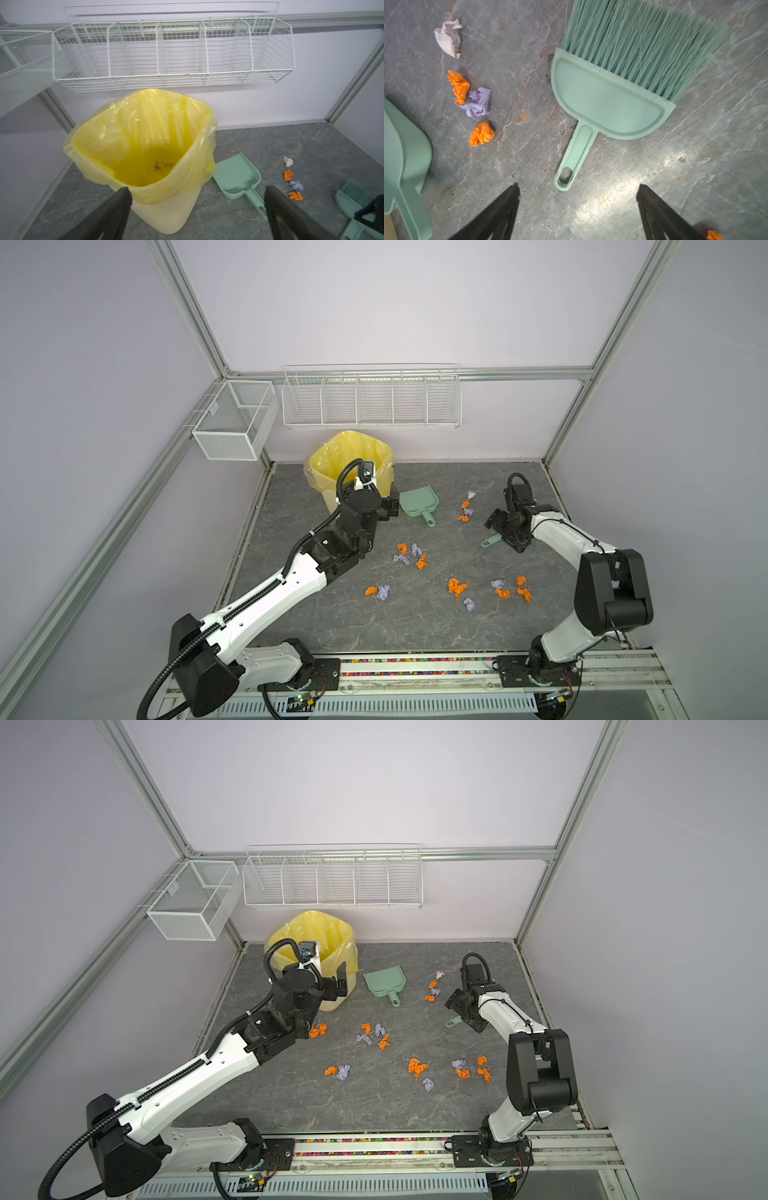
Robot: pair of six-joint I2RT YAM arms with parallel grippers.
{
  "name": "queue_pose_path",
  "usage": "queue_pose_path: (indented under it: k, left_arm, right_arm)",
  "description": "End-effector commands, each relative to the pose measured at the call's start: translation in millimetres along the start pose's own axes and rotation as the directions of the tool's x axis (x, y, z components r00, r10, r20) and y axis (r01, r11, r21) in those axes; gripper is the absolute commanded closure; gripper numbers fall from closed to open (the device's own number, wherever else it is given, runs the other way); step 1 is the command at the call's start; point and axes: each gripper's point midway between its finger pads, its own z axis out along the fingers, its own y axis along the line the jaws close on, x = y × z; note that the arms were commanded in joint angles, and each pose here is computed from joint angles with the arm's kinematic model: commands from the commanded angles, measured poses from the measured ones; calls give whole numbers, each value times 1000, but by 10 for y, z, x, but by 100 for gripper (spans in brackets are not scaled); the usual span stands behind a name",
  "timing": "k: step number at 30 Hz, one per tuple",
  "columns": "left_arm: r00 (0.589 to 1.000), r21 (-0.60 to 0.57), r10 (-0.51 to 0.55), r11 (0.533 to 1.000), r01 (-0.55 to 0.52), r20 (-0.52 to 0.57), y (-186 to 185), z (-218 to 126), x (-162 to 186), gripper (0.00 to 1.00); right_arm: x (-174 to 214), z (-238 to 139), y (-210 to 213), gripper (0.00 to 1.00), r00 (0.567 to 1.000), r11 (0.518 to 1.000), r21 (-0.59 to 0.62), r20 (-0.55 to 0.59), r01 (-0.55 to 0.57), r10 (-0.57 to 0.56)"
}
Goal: Sweep away the paper scraps from the table
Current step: 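Grasp the green dustpan handle with the right gripper while left arm reaches forward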
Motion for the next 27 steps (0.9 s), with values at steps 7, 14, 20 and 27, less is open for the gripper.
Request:
queue_pose_path:
  k: [7,14,20,27]
  left_arm:
    - [993,181,-10,983,30,-114,-578,260,315,1]
    - [988,217,34,976,0,-154,-729,364,405,1]
    - [986,207,48,978,-14,-159,-724,389,452,1]
    - [980,196,46,981,-8,-192,-730,436,570,1]
  right_arm:
    - [174,255,12,8,993,997,27,-91,-73,75]
    - [183,324,-5,13,991,994,46,-89,-100,103]
    - [165,388,38,18,988,992,48,-94,-116,120]
    - [97,456,74,18,986,988,89,-99,-124,132]
